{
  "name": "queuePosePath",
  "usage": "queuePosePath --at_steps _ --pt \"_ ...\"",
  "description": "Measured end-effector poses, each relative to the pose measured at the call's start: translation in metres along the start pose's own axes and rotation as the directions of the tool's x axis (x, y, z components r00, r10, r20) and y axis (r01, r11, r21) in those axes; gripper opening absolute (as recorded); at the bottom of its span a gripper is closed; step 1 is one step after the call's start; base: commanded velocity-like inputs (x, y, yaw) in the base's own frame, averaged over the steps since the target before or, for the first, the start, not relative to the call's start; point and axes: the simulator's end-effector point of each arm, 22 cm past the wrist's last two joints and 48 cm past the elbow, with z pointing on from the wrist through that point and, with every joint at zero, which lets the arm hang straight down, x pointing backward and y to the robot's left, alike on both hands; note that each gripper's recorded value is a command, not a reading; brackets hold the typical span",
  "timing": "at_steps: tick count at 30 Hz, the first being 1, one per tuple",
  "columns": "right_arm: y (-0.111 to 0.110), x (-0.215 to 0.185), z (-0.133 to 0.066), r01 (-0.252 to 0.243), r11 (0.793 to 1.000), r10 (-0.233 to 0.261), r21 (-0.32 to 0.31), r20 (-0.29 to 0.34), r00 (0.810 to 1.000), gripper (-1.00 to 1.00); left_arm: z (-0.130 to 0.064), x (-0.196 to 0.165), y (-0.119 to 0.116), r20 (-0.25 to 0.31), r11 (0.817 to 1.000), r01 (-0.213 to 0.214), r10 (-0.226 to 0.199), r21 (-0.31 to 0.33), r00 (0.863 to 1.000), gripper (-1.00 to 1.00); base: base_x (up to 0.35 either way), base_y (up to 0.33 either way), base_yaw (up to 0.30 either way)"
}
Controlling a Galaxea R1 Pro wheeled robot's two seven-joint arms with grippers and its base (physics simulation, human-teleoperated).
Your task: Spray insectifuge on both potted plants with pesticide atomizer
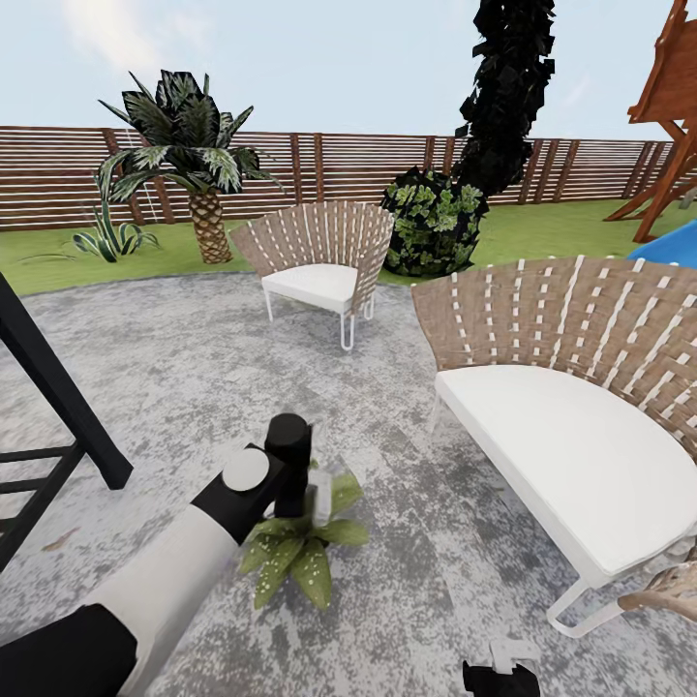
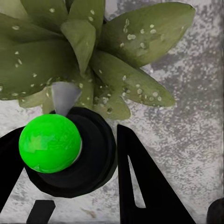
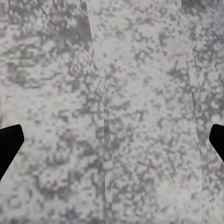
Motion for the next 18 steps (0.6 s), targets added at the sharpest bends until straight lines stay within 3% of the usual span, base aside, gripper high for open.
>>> queuePosePath --at_steps 9,18 --pt "0.0 0.0 0.0 0.0 1.0 0.0 0.0 0.0 1.0 1.0 0.012 0.02 -0.004 -0.037 0.999 0.018 -0.016 0.03 0.999 -1.0 -0.014 0.002 0.0" --pt "0.0 0.0 0.0 0.001 1.0 -0.001 -0.001 -0.001 1.0 1.0 0.013 0.023 -0.003 -0.041 0.999 0.023 -0.021 0.029 0.999 -1.0 -0.278 0.15 0.0"
